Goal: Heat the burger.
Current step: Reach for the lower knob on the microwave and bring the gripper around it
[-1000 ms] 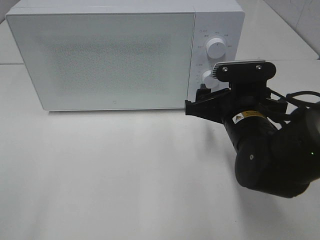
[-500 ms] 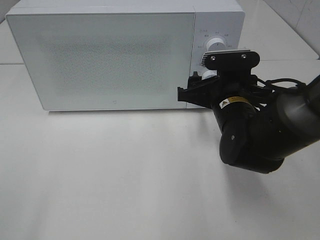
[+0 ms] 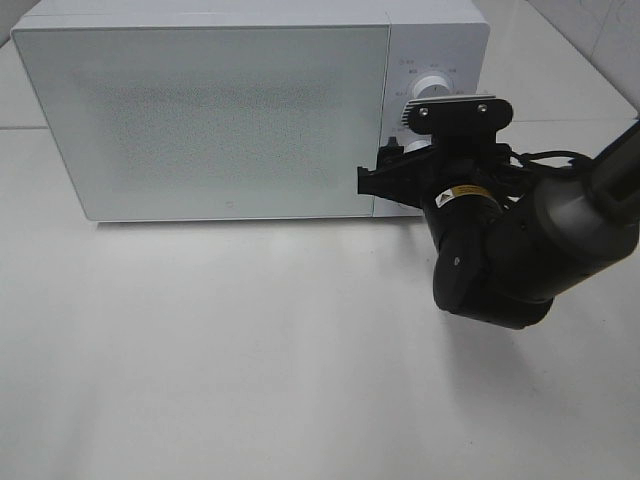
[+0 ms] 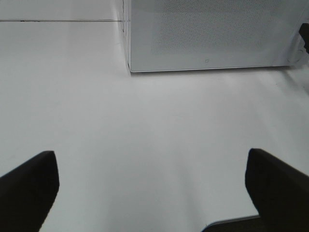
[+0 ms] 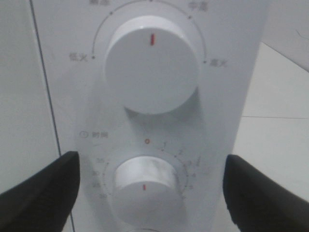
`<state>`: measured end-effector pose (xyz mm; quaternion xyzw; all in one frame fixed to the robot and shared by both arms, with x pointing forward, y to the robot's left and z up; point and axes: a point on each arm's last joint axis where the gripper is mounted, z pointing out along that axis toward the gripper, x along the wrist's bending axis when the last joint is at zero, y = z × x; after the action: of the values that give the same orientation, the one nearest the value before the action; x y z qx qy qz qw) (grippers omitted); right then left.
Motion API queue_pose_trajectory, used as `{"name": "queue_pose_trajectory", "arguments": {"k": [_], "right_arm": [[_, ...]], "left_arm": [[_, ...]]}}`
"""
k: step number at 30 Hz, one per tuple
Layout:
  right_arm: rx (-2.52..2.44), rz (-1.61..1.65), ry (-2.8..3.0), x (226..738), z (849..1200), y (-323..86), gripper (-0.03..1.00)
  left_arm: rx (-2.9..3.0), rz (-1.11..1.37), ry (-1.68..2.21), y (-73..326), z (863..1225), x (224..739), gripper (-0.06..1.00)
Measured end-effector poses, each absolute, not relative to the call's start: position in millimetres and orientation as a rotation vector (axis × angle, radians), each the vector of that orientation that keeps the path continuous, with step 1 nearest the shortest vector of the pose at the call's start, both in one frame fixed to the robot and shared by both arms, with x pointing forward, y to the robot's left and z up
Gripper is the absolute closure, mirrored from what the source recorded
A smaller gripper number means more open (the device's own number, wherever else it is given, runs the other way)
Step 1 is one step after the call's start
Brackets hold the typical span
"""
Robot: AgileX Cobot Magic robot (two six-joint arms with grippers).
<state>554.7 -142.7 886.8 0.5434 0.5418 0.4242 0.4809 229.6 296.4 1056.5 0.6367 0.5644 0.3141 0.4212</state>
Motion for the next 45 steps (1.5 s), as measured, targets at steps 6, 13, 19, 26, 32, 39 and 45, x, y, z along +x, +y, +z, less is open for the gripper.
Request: {"name": "queue_pose_trajectory", "arguments": {"k": [6,13,19,26,32,39,45], "right_arm": [[1.32,1.041,1.327,559,883,-139,0.21],[1.329,1.043,1.325,562,879,-140,0.21],[1.335,1.037,1.344,562,873,-139,0.21],[1.335,1.038,1.347,562,873,-139,0.29],[1.348,1.029,1.336,562,873,-141,0.54],[1.352,1.026,1.332,563,873,-142,0.57],[1.38,1.05,1.313,563,873,-142,0.57]], "left_arm": [[1.595,0.787,1.414,296,1057,230,-0.02],[1.595,0.787,1.414,296,1057,230,-0.02],[1.595,0.787,1.414,296,1057,230,-0.02],[1.595,0.787,1.414,296,1057,230,-0.02],[1.595,0.787,1.414,296,1057,230,-0.02],[1.595,0.787,1.414,296,1057,230,-0.02],[1.595,0.787,1.414,296,1057,230,-0.02]]}}
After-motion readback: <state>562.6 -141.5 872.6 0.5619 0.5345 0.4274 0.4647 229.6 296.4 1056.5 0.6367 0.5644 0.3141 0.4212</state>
